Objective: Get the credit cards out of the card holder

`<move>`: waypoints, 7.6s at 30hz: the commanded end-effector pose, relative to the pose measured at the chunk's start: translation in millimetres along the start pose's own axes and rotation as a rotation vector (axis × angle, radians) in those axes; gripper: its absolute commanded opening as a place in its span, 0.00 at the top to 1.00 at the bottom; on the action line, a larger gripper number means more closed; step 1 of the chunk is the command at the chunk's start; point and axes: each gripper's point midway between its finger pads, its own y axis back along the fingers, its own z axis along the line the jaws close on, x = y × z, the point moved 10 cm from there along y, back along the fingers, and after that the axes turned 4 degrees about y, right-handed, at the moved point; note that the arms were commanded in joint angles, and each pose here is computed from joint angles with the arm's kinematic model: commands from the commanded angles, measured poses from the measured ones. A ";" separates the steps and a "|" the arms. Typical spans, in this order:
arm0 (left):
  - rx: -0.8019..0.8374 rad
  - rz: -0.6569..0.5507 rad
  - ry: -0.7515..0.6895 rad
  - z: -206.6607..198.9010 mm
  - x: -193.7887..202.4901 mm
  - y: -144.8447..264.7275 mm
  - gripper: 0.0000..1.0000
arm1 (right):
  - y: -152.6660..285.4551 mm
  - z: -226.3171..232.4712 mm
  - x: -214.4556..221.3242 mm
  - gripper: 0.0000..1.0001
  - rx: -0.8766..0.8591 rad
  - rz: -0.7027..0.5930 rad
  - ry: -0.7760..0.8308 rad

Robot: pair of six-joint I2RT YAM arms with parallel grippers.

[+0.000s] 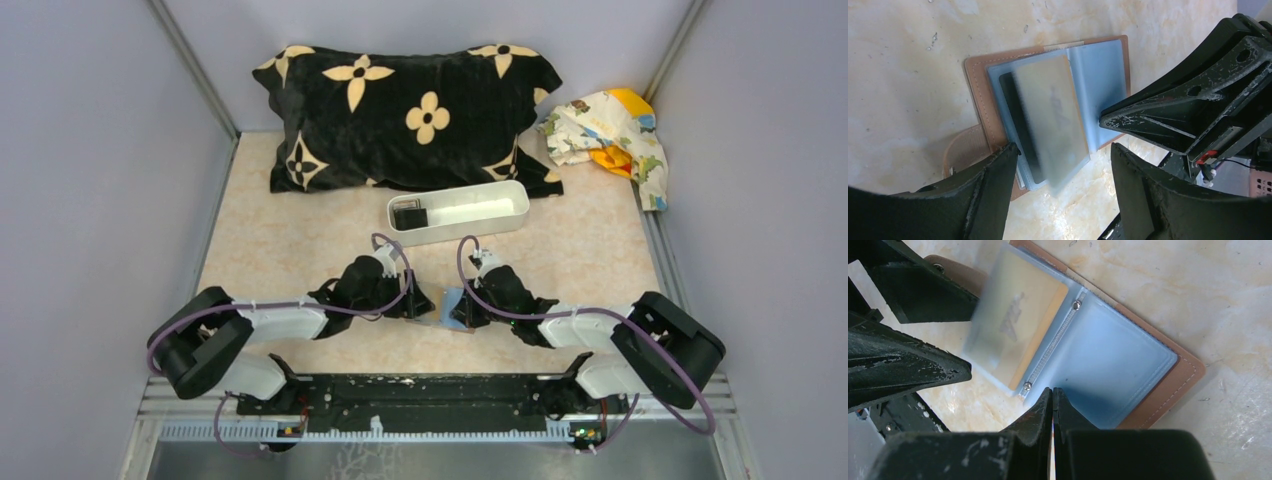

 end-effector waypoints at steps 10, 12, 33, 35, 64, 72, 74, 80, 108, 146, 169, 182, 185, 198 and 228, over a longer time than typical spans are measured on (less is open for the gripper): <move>0.081 0.048 0.038 -4.7 6.7 1.8 0.26 | -3.2 -0.5 3.6 1.00 -0.009 0.008 -0.008; 0.095 0.048 0.040 -6.5 6.0 1.7 0.27 | -3.4 -0.8 4.2 1.00 -0.008 0.008 -0.010; 0.239 0.032 0.077 -20.9 0.9 -3.8 0.23 | -3.6 -3.8 10.3 1.00 -0.010 0.015 -0.021; 0.245 0.031 0.083 -20.4 1.7 -3.9 0.22 | -3.5 -4.1 10.7 1.00 -0.009 0.015 -0.022; 0.262 0.068 0.118 -10.7 12.2 -15.2 0.23 | 69.5 10.5 -30.2 1.00 0.114 -0.153 0.041; 0.267 0.073 0.117 -10.1 12.8 -16.9 0.23 | 75.9 23.0 -43.6 1.00 0.054 -0.188 0.045; 0.265 0.075 0.118 -9.5 13.7 -16.7 0.24 | 79.9 29.0 -51.2 1.00 0.031 -0.208 0.048; 0.256 0.071 0.120 -7.3 15.2 -15.2 0.24 | 92.0 44.9 -69.6 1.00 -0.035 -0.260 0.058; 0.262 0.060 0.112 -10.7 12.2 -13.0 0.24 | 14.1 2.5 -14.1 0.70 -0.164 -0.105 -0.066; 0.252 0.084 0.142 -12.2 12.0 -15.6 0.25 | 19.7 3.4 -11.4 1.00 -0.279 -0.144 -0.098; 0.255 0.094 0.158 -10.5 14.2 -17.5 0.25 | 30.7 -14.9 -1.0 0.88 -0.184 -0.138 -0.101; 0.254 0.092 0.160 -9.5 14.7 -17.8 0.25 | 40.3 -23.4 0.5 1.00 -0.126 -0.149 -0.110; 0.263 0.092 0.161 -10.1 14.9 -18.1 0.25 | 46.2 -28.1 0.4 1.00 -0.092 -0.160 -0.112; 0.294 0.067 0.134 -15.0 10.3 -16.5 0.25 | 74.2 -34.7 -8.3 1.00 -0.014 -0.212 -0.102; 0.678 -0.055 0.007 -58.7 -9.9 5.8 0.39 | 102.7 16.6 -52.2 1.00 -0.411 -0.328 -0.082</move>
